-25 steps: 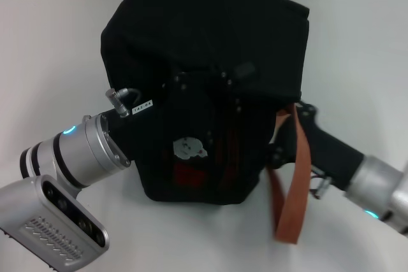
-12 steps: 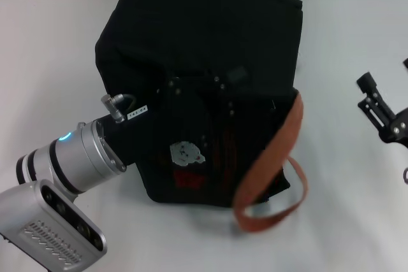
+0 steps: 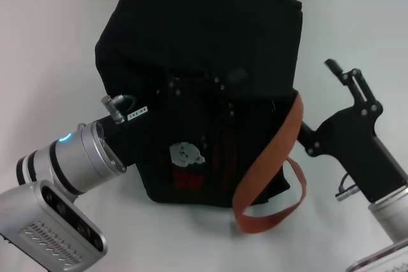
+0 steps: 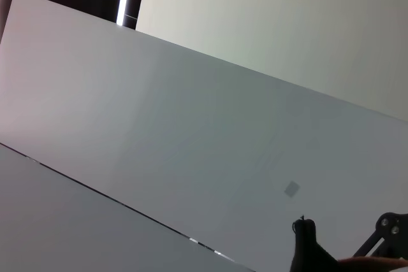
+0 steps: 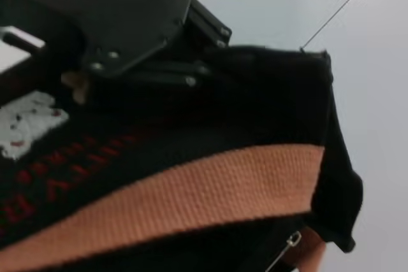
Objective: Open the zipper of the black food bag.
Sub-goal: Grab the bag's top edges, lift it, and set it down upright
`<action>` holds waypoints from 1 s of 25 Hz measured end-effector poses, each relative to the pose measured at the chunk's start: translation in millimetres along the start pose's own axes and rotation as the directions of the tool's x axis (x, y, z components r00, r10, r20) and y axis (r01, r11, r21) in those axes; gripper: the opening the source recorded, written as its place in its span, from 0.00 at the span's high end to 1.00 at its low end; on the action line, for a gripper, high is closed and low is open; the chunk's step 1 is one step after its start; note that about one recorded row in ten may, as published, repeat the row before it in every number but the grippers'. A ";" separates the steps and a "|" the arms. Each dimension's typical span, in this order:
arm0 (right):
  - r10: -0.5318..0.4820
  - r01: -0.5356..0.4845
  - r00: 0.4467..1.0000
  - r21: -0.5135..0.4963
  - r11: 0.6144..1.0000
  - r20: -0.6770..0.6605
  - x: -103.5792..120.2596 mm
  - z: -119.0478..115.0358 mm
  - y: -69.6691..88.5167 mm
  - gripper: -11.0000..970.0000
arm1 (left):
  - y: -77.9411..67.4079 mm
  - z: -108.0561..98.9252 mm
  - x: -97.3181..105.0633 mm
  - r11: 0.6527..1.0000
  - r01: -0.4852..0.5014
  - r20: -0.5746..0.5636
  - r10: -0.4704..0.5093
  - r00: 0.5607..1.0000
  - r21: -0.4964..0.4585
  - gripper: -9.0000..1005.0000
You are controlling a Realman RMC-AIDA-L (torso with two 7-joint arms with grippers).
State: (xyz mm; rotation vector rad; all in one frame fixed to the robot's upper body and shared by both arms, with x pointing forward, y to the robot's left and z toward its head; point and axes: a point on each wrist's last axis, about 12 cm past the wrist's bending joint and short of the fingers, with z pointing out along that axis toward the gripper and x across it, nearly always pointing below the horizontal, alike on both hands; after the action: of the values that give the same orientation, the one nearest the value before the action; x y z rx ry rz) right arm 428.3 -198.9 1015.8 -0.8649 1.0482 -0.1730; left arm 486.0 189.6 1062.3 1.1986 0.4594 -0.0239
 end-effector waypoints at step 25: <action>0.017 -0.017 0.998 0.009 1.000 0.061 -6.6 22.0 -2.9 0.16 | -0.9 1.8 -0.3 1.000 0.006 0.003 -0.006 1.000 0.004 0.90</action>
State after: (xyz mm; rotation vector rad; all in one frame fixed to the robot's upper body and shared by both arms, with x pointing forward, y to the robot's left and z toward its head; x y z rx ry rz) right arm 443.6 -185.5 1027.1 -0.8473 0.9970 -0.1367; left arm 486.1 187.5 1062.1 1.2007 0.4605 -0.0311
